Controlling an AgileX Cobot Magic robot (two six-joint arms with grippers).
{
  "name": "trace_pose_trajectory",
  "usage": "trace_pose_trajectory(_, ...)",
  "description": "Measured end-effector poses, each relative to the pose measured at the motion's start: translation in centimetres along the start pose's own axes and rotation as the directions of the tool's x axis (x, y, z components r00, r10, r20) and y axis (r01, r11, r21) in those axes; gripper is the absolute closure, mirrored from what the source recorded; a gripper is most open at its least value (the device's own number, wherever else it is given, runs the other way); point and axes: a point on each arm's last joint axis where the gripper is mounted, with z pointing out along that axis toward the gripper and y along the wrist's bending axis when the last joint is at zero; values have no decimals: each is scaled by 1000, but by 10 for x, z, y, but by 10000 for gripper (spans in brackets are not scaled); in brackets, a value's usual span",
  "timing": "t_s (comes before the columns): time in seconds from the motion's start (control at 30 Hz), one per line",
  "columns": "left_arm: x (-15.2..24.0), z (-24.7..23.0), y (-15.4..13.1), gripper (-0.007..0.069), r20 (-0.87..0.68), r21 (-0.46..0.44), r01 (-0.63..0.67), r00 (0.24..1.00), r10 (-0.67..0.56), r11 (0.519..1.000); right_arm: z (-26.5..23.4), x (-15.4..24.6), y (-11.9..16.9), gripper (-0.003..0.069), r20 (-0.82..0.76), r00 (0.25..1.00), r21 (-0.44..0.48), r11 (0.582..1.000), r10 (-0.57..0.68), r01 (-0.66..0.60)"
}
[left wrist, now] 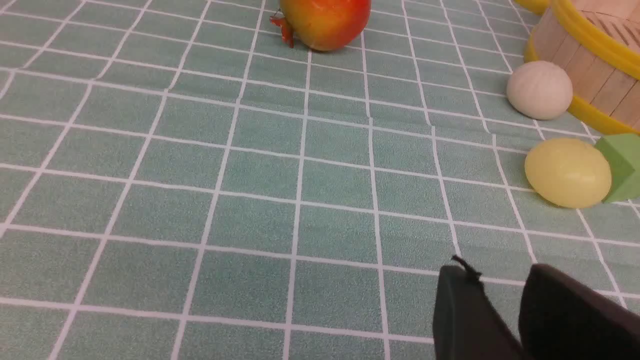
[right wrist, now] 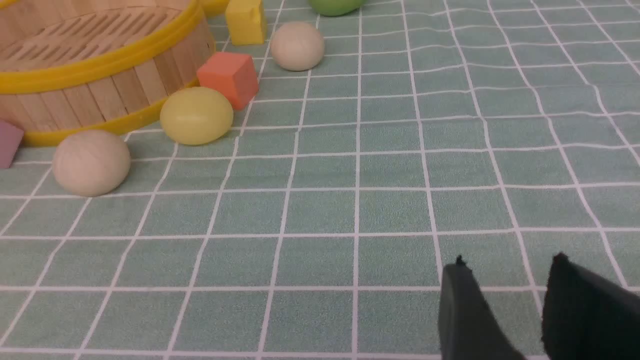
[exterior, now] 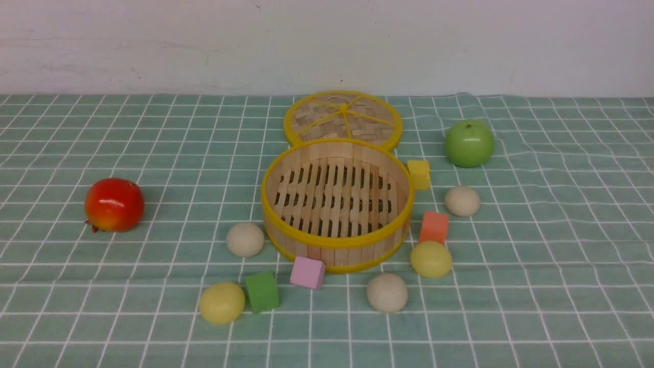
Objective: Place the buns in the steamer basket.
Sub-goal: Use the left arm to grab a steamed stuffed bun
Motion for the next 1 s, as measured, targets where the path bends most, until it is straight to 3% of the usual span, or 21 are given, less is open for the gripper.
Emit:
trace_pose_trajectory(0.93,-1,0,0,440,10,1,0,1000,0,1000,0,0,0,419,0,1000,0,1000,0,0)
trace_pose_trajectory(1.0,-5,0,-2,440,58,21,59,997,-60,998,0,0,0,419,0,1000,0,1000,0,0)
